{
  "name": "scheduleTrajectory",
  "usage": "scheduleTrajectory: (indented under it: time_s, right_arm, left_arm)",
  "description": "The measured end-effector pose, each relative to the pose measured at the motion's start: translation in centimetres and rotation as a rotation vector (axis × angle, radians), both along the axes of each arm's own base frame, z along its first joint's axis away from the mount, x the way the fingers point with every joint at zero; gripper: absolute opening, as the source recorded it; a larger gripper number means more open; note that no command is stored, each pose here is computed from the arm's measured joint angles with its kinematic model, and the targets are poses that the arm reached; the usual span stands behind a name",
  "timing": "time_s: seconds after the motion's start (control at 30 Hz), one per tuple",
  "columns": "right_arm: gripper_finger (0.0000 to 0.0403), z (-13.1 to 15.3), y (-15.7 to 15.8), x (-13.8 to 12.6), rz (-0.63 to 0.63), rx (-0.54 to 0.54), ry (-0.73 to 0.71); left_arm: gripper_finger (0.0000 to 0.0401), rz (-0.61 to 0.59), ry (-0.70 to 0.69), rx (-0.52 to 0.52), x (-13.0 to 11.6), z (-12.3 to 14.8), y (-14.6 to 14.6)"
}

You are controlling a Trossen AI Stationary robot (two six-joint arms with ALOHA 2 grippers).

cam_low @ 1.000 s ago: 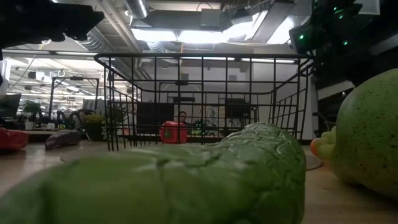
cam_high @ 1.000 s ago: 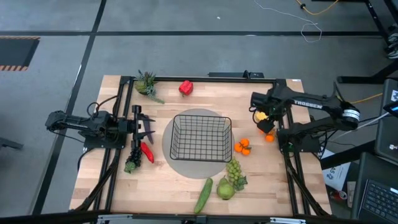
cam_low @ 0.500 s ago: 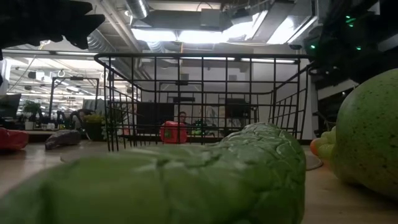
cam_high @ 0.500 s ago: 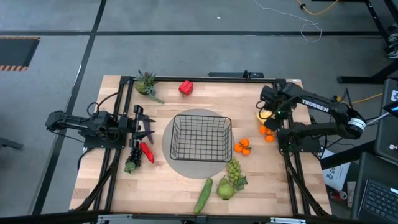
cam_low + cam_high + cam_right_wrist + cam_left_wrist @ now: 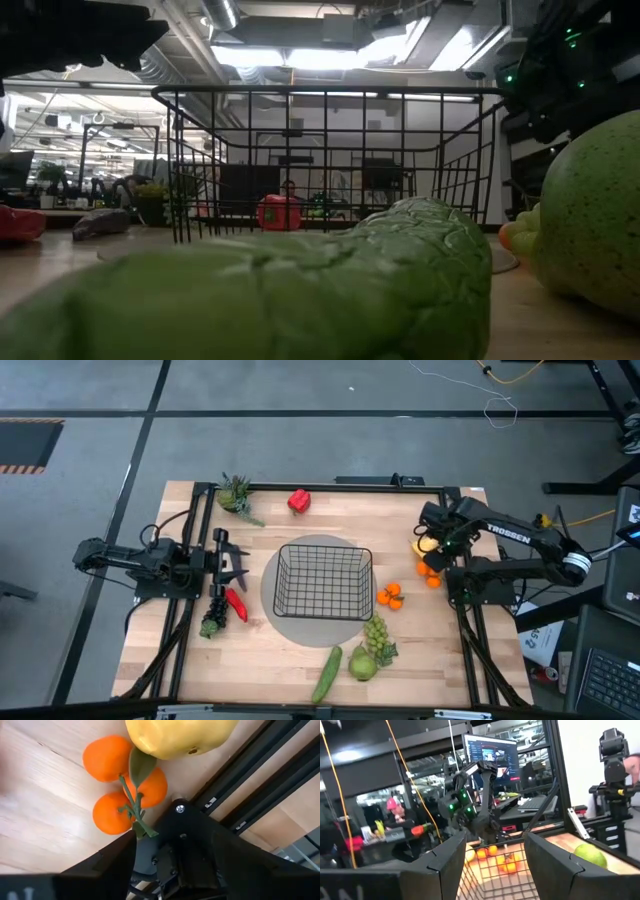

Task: Build produce basket
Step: Put the right tangerine into the black wire basket

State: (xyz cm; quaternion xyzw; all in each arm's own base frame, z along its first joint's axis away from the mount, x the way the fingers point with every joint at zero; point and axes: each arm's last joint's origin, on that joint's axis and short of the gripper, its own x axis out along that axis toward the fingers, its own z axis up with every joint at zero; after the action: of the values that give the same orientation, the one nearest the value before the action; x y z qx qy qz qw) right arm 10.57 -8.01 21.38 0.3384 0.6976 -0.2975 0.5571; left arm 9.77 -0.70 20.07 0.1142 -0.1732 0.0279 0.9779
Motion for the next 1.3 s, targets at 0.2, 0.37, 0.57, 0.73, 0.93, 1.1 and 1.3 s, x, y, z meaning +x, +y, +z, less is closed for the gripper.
scheduleTrajectory:
  time_s: [0.2,0.37,0.57,0.73,0.93,1.1,1.3]
  right_arm:
    - [0.0256,-1.2,-0.6,0.9,0.009,0.065,0.083]
    - [0.0256,-2.2,-0.7,1.6,0.028,0.106,0.143]
    - [0.0256,-2.5,-0.7,2.3,0.056,0.116,0.161]
    - [0.0256,-2.6,-1.2,4.0,0.065,0.128,-0.041]
    - [0.0256,-2.5,-0.9,3.7,0.063,0.142,0.006]
    - [0.0256,-2.5,-0.7,3.6,0.01,0.151,0.044]
    - [0.0256,-3.2,-0.6,3.9,-0.011,0.158,0.092]
  left_arm:
    - [0.0197,0.016,-0.003,0.042,0.0,0.0,0.0]
    - [0.0197,0.016,-0.001,0.041,0.0,0.0,0.0]
    - [0.0197,0.016,-0.001,0.042,0.0,0.0,0.0]
    - [0.0197,0.015,0.0,0.042,0.0,0.0,0.0]
    - [0.0197,0.016,0.0,0.042,0.0,0.0,0.0]
    - [0.0197,0.016,0.0,0.042,0.0,0.0,0.0]
    - [0.0197,0.015,0.0,0.041,0.0,0.0,0.0]
